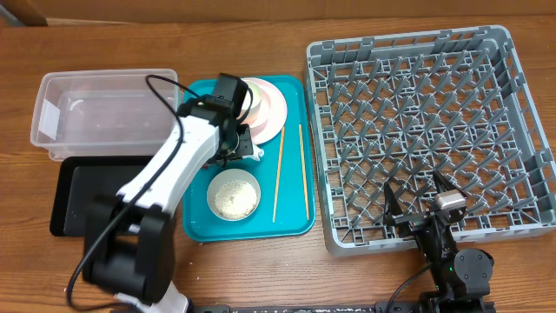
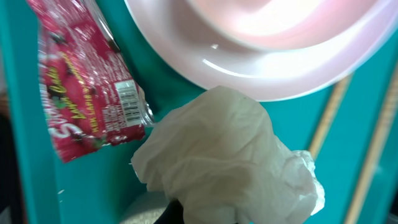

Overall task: Sort waste into correct bins and load items into the dishwasher
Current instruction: 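Grasp the white tissue with the left gripper and lift it, then move the tissue over the clear bin and release it, then reach the left gripper back to the red snack wrapper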

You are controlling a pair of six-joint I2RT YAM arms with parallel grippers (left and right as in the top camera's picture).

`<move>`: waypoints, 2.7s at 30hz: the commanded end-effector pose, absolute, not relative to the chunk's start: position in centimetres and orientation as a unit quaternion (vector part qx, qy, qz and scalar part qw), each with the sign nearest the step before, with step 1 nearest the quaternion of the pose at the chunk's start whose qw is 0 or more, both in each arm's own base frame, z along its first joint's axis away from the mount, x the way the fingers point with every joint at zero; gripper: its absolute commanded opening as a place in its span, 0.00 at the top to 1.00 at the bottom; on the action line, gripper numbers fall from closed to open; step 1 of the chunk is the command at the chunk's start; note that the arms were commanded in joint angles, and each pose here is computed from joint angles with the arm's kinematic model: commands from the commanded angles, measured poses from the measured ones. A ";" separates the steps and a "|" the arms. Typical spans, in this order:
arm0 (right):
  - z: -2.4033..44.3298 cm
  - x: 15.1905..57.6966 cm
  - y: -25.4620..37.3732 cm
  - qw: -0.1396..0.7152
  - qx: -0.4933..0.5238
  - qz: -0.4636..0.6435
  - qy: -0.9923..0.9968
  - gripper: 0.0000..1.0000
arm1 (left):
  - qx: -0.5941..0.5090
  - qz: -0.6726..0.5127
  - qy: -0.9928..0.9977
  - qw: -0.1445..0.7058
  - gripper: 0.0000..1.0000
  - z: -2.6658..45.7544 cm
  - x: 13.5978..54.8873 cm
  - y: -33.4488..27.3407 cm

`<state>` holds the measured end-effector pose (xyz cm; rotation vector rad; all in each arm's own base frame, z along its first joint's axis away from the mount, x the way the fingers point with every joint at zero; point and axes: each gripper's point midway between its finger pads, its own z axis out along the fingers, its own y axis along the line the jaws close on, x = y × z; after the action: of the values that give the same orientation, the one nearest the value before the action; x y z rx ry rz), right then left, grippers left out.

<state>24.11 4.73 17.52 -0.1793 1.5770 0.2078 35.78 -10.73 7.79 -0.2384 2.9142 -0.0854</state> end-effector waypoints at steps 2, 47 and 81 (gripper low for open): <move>17.3 24.1 4.7 0.698 -0.081 0.094 0.706 0.00 | -0.070 -0.050 0.981 0.176 0.96 12.9 36.5 -10.9; 17.3 24.1 4.7 0.698 -0.082 0.094 0.706 0.00 | -0.384 0.111 0.868 0.293 0.87 10.9 42.9 17.2; 17.3 24.1 4.7 0.698 -0.081 0.094 0.706 0.00 | -0.186 -0.089 0.967 0.148 0.80 16.9 32.7 -0.2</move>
<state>24.11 4.74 17.53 -0.1800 1.5765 0.2078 32.93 0.78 16.97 -0.6832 2.7355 -0.3001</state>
